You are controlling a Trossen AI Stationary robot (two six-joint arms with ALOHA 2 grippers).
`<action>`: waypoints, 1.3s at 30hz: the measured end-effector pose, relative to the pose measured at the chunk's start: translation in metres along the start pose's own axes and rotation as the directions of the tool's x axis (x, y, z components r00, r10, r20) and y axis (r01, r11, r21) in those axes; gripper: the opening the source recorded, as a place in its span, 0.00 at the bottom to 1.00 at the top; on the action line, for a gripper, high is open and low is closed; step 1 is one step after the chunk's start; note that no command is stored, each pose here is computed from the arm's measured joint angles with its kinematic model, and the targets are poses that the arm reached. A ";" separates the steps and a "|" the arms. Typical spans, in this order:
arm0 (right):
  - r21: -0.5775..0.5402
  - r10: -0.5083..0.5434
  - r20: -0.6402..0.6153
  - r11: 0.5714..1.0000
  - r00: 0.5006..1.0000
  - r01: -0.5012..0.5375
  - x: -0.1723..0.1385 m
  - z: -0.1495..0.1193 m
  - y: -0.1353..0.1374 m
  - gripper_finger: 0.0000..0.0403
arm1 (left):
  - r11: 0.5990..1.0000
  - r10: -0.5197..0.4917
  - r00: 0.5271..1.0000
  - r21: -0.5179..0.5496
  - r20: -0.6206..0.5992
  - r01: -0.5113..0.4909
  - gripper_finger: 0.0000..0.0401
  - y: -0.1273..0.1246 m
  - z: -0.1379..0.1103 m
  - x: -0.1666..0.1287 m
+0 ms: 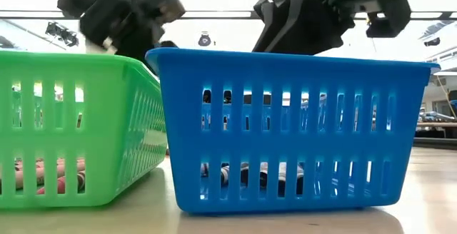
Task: Sort crayons
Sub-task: Put the red crayon into the right blue bin
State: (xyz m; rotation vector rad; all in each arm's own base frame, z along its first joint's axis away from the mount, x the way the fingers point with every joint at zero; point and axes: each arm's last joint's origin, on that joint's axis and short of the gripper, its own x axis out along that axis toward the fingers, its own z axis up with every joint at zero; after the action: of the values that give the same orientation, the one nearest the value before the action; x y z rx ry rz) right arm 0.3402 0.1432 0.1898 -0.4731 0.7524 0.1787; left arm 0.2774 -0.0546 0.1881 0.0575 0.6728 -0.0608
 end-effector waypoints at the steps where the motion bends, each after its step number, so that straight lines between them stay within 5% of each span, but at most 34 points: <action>1: 0.007 -0.015 -0.014 1.000 1.000 0.015 -0.001 -0.001 -0.002 0.29 | 0.999 -0.005 0.999 0.036 -0.040 0.006 0.55 0.000 -0.004 0.001; 14: 0.082 0.002 -0.109 0.997 0.994 0.007 -0.010 -0.010 -0.009 0.29 | 0.967 -0.023 0.984 0.246 -0.174 0.066 0.48 -0.002 -0.031 0.039; 24: 0.105 0.022 -0.131 0.994 0.991 -0.008 -0.018 -0.010 -0.007 0.29 | 0.976 -0.098 0.971 0.172 -0.217 0.136 0.41 0.017 -0.043 0.060; 39: 0.136 0.004 -0.197 0.990 0.980 0.023 -0.021 -0.017 -0.005 0.29 | 0.975 -0.128 0.960 0.146 -0.248 0.168 0.03 0.025 -0.047 0.060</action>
State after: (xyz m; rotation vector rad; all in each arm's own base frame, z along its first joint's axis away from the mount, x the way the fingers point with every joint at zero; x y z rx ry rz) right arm 0.3167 0.1314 0.1952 -0.3663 0.9502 0.0704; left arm 0.2970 -0.0289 0.1153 0.1763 0.9098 -0.2580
